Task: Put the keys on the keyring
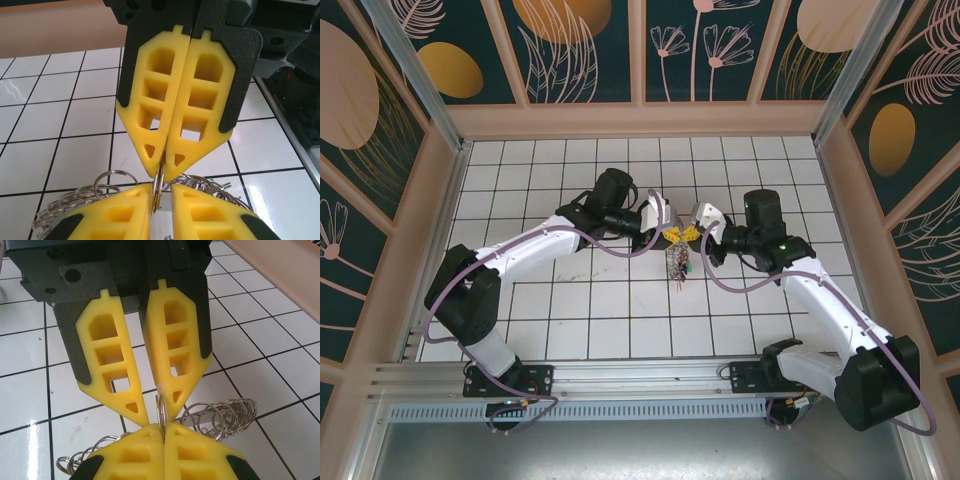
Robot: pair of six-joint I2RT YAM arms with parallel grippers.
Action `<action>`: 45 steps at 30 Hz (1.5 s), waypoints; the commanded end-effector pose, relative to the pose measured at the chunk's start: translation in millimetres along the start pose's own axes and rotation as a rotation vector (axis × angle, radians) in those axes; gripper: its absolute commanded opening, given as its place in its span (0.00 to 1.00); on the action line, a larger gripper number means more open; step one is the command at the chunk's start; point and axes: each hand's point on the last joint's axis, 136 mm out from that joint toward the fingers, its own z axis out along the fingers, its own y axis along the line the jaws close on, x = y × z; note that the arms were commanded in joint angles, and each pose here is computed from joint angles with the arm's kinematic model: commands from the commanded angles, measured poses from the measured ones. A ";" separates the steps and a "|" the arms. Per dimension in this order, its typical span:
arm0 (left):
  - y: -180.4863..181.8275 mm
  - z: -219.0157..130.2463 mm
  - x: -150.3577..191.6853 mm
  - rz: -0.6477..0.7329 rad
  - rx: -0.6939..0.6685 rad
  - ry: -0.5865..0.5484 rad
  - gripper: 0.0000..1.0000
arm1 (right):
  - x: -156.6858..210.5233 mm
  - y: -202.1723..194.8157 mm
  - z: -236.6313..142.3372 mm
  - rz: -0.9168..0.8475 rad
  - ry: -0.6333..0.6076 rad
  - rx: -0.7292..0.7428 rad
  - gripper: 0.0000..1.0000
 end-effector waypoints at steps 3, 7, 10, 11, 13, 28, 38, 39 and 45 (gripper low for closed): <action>-0.3 -1.6 -13.7 0.037 -0.003 -0.035 0.16 | -21.8 -4.0 -2.9 -0.062 -0.045 0.002 0.00; -0.4 -0.7 -9.6 0.032 0.000 -0.026 0.00 | -23.8 -3.6 -3.5 -0.065 -0.053 0.003 0.00; -2.1 -0.8 -7.9 0.035 0.000 -0.021 0.00 | -21.8 -5.2 -3.9 -0.074 -0.046 0.018 0.00; -2.2 -2.2 -8.8 0.041 -0.005 -0.026 0.00 | -19.7 -6.0 -3.5 -0.078 -0.040 0.026 0.00; -5.4 -4.5 -12.9 0.051 -0.005 -0.051 0.00 | -14.7 -5.8 -2.9 -0.084 -0.029 0.030 0.03; -29.9 -27.6 -57.9 0.065 0.117 -0.322 0.00 | -8.3 0.2 -7.7 -0.049 -0.116 -0.031 0.15; -29.0 -26.9 -60.5 0.054 0.131 -0.344 0.00 | -12.5 -0.9 -10.4 -0.043 -0.144 -0.038 0.04; -28.0 -26.3 -59.3 0.052 0.127 -0.338 0.00 | -13.9 -1.6 -10.8 -0.039 -0.147 -0.036 0.02; -19.4 -18.1 -42.1 0.032 0.090 -0.237 0.06 | -20.6 -2.7 -14.5 -0.040 -0.157 -0.023 0.00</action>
